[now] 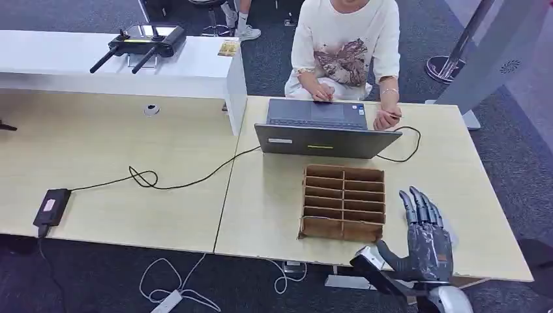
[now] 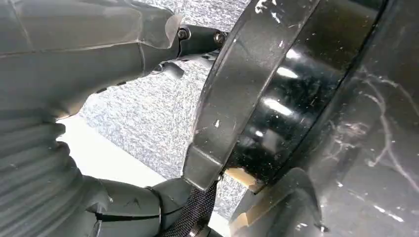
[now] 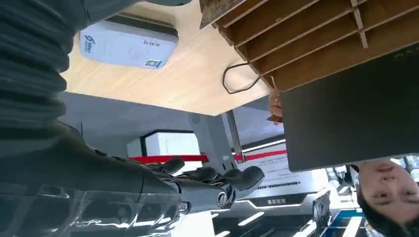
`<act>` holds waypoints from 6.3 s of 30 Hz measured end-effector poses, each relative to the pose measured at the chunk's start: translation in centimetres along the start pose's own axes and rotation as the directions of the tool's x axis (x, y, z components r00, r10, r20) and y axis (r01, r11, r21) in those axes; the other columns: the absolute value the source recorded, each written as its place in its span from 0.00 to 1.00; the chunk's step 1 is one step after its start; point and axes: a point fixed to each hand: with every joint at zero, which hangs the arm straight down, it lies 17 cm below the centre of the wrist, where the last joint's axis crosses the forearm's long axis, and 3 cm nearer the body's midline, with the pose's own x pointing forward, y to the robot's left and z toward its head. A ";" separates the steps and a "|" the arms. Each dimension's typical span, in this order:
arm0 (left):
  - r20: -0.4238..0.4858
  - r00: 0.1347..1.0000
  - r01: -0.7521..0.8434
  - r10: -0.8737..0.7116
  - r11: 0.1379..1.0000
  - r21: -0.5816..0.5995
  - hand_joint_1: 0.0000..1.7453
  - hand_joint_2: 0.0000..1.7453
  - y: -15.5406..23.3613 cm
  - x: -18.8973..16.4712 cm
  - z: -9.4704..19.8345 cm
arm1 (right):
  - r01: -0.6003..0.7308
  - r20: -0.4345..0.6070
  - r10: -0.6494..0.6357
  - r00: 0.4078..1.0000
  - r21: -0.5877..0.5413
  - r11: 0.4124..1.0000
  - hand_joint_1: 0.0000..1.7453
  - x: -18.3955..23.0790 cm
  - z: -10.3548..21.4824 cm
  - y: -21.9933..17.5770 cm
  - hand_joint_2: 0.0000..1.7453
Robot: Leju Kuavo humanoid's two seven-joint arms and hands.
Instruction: Pass the card to the sensor for recognition and then transmit it.
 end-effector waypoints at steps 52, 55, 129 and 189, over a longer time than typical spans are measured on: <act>-0.009 0.999 0.047 -0.048 0.999 -0.016 0.00 1.00 -0.2 0.1 -0.1 | -0.212 -0.004 0.214 0.977 0.112 0.971 0.04 -0.2 -2.6 4.3 1.00; -0.009 0.999 0.047 -0.048 0.999 -0.016 0.00 1.00 -0.2 0.1 -0.1 | -0.211 0.002 0.213 0.977 0.121 0.970 0.04 0.0 -2.8 4.7 1.00; 0.008 0.997 0.072 -0.072 0.997 -0.024 0.00 1.00 -0.3 -0.1 0.1 | -0.253 -0.011 0.260 0.966 0.179 0.951 0.79 -0.6 -1.6 6.1 1.00; 0.044 0.997 0.065 -0.064 0.998 -0.022 0.00 1.00 -0.2 -0.4 0.5 | 0.234 0.215 -0.253 0.943 0.111 0.966 1.00 6.1 -2.1 2.8 1.00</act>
